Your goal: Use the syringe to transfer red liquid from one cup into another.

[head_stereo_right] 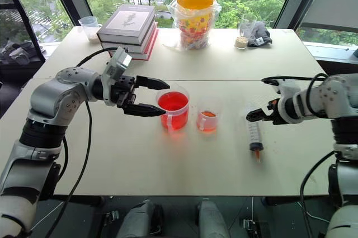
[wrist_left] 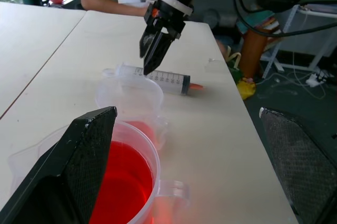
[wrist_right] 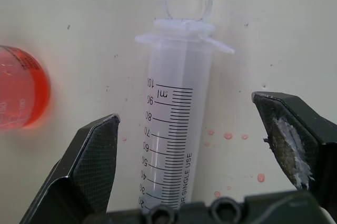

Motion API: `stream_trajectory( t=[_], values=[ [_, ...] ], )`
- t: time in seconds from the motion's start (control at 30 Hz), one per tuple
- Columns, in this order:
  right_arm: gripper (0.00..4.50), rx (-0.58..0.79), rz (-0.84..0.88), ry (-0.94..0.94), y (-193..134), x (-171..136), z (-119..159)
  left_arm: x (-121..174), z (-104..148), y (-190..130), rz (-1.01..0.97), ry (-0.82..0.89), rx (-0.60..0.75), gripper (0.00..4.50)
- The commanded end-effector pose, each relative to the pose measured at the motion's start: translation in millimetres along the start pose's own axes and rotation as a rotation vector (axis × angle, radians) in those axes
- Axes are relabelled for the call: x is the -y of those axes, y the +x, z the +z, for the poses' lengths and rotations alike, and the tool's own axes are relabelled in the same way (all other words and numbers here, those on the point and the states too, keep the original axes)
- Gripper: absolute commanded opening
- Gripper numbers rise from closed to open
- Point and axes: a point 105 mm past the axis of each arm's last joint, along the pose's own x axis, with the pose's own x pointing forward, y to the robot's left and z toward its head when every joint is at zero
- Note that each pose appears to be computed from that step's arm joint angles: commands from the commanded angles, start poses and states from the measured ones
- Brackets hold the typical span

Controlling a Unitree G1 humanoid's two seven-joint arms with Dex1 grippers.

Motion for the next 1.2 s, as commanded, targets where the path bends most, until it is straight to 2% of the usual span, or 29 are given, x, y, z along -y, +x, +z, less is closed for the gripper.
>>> stream_trajectory(
  t=[0.03, 0.3, 0.37, 0.43, 0.47, 0.53, 0.57, 0.77, 0.87, 0.93, 1.03, 1.2],
  values=[
    [4.42, -0.01, -0.009, -0.013, 1, -1, 4, 4, 12, -3, 0.01, 0.046, 0.024, 4.5],
    [4.42, -0.092, -0.006, -0.074, 19, -8, -1, 7, 13, -4, 0.011, 0.062, 0.02, 4.5],
    [3.9, -0.107, -0.007, -0.09, 24, -9, -2, 7, 13, -4, 0.012, 0.063, 0.021, 4.5],
    [3.11, -0.12, -0.005, -0.101, 28, -9, -3, 7, 13, -4, 0.017, 0.061, 0.023, 4.5],
    [2.49, -0.123, -0.008, -0.107, 30, -9, -3, 7, 12, -4, 0.018, 0.061, 0.023, 4.5],
    [1.57, -0.129, -0.01, -0.113, 32, -8, -3, 7, 11, -5, 0.024, 0.061, 0.022, 4.5],
    [1.39, -0.13, -0.011, -0.116, 33, -8, -2, 6, 11, -6, 0.028, 0.059, 0.023, 4.5],
    [1.39, -0.096, -0.034, -0.112, 23, 1, 6, 5, 13, -7, 0.036, 0.064, 0.029, 4.5],
    [1.39, 0.059, -0.072, -0.133, -6, 12, 31, -1, 17, -10, 0.055, 0.072, 0.036, 4.5],
    [1.39, 0.186, -0.077, -0.178, -26, 9, 49, -4, 20, -13, 0.066, 0.072, 0.043, 4.5],
    [1.39, 0.38, -0.037, -0.281, -57, -8, 70, -6, 22, -19, 0.069, 0.062, 0.054, 4.5],
    [1.39, 0.848, 0.068, -0.435, -109, -57, 103, -11, 20, -23, 0.09, 0.059, 0.043, 4.5]
  ],
)
